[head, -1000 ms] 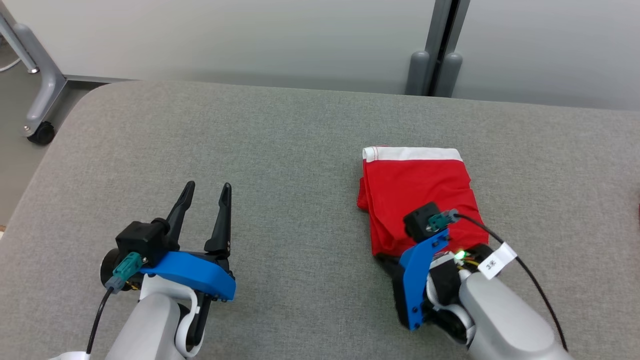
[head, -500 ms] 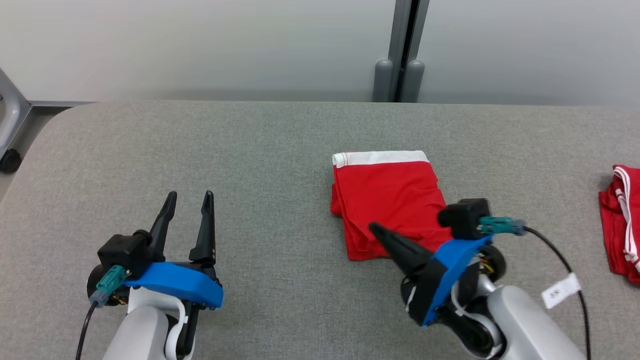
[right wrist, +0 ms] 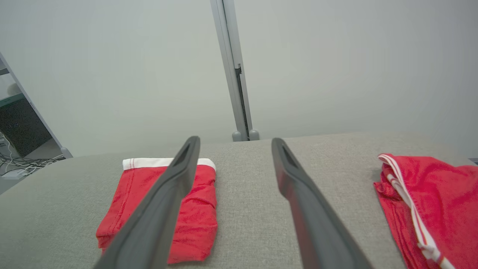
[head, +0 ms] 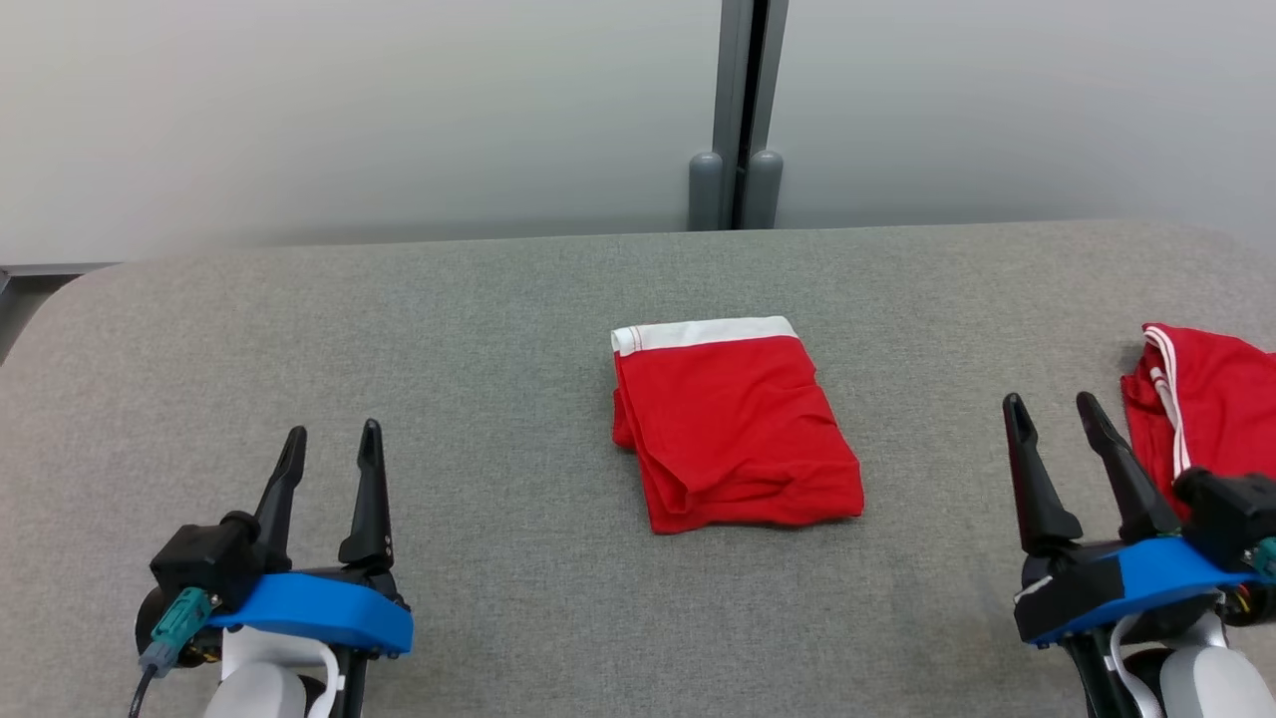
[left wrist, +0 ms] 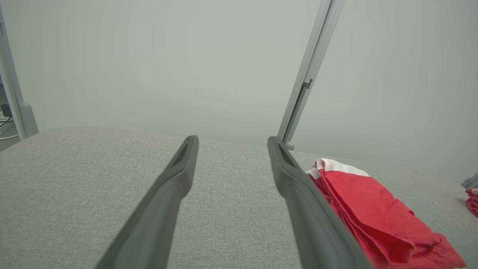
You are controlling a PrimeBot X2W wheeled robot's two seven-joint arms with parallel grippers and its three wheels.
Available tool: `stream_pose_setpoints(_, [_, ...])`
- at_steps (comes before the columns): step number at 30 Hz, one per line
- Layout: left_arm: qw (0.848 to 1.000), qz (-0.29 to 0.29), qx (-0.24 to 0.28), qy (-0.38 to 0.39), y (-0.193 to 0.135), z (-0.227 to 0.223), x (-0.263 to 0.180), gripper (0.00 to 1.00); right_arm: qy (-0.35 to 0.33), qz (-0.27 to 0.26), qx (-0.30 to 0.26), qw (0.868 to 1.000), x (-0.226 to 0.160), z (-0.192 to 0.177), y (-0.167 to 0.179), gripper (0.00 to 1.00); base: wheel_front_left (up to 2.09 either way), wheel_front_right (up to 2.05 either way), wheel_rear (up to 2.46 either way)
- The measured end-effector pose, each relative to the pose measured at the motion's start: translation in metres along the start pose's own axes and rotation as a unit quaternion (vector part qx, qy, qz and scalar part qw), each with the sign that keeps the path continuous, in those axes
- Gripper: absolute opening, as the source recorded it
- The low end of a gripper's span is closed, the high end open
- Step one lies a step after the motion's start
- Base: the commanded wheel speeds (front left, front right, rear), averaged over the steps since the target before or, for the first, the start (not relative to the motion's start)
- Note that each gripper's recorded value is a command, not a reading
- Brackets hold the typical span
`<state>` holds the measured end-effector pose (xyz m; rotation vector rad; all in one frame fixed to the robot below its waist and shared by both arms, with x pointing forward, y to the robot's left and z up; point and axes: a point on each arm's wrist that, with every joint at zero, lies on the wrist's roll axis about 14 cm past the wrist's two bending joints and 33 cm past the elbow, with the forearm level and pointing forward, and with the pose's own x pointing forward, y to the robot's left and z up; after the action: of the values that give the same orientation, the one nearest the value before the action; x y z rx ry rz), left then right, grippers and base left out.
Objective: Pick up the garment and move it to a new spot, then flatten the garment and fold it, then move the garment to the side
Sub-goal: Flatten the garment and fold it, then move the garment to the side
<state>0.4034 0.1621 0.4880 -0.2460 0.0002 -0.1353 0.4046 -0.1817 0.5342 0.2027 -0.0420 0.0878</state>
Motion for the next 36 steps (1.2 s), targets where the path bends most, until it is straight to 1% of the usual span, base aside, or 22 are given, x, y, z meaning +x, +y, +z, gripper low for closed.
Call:
stream_pose_setpoints(5, [1.0,0.006,0.003,-0.008,0.002,0.004,-0.006,1.0,-0.009,-0.038,-0.021,0.999,-0.019,0.005,-0.022,1.0,0.0,0.0,0.0])
stream_pose_setpoints(10, [1.0,0.012,0.009,-0.006,0.005,0.002,-0.015,1.0,0.009,-0.049,-0.032,0.998,-0.032,-0.002,-0.03,1.0,0.0,0.0,0.0])
stream_pose_setpoints(18, [1.0,0.023,0.015,0.003,0.011,-0.004,-0.019,1.0,0.032,-0.031,-0.052,0.998,-0.033,-0.018,-0.028,1.0,0.0,0.0,0.0])
stream_pose_setpoints(36, [0.999,0.026,0.017,0.012,0.012,-0.01,-0.019,1.0,0.036,-0.024,-0.044,0.998,-0.026,-0.027,-0.026,1.0,0.0,0.0,0.0])
